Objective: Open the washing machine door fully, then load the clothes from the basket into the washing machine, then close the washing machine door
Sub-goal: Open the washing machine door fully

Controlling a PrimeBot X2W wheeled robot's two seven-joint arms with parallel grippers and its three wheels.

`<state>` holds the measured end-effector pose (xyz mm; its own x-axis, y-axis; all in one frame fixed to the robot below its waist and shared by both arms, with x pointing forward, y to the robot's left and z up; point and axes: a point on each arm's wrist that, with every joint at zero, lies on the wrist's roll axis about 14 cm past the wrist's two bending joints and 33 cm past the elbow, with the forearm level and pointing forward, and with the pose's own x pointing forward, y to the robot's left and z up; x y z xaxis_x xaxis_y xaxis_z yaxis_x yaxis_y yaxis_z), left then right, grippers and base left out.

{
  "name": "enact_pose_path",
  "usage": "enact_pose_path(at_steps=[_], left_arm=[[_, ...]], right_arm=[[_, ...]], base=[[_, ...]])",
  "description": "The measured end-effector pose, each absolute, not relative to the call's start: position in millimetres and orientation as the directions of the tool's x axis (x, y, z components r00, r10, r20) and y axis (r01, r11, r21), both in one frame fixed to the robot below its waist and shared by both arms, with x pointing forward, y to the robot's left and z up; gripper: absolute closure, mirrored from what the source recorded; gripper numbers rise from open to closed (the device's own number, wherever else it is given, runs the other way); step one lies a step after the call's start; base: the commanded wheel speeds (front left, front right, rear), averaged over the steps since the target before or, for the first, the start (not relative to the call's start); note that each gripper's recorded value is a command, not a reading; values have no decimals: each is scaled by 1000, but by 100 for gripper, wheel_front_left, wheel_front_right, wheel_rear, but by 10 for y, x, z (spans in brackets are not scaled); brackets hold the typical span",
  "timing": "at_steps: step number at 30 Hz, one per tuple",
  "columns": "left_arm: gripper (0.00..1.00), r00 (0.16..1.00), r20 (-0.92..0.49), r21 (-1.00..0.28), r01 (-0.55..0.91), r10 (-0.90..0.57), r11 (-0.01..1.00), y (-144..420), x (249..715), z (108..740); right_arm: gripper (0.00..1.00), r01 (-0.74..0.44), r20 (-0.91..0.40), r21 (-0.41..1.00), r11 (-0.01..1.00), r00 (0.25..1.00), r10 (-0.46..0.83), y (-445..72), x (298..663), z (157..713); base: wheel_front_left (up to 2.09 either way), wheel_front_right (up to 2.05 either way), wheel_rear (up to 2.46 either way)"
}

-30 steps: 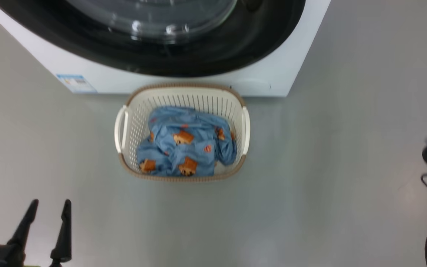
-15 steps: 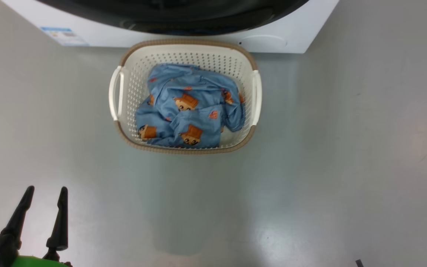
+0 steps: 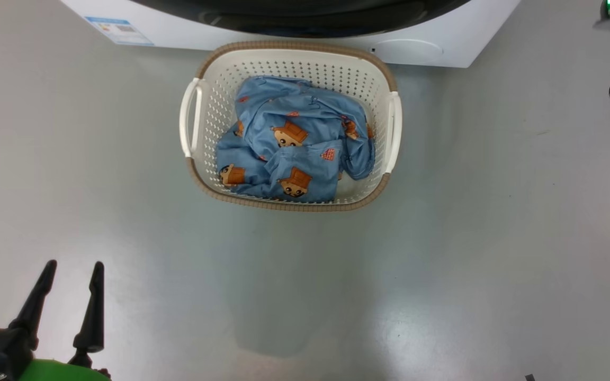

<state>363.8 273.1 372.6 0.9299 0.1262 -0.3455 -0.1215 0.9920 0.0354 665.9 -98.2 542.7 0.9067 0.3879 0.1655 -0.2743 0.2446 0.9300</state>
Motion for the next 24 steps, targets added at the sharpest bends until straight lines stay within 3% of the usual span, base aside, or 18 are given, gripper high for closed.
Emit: enact_pose_path(at_steps=[12, 24], left_arm=[[0, 912, -370, 24, -178, 175, 984, 2811, 3530, 3663], [0, 912, -363, 31, -193, 191, 981, 2866, 3516, 3694]], right_arm=[[100, -307, 141, 918, 252, 845, 516, -584, 6754, 5407], [100, -327, 142, 912, 246, 817, 559, -507, 6767, 5538]], base=[[0, 0, 0], [0, 0, 0]])
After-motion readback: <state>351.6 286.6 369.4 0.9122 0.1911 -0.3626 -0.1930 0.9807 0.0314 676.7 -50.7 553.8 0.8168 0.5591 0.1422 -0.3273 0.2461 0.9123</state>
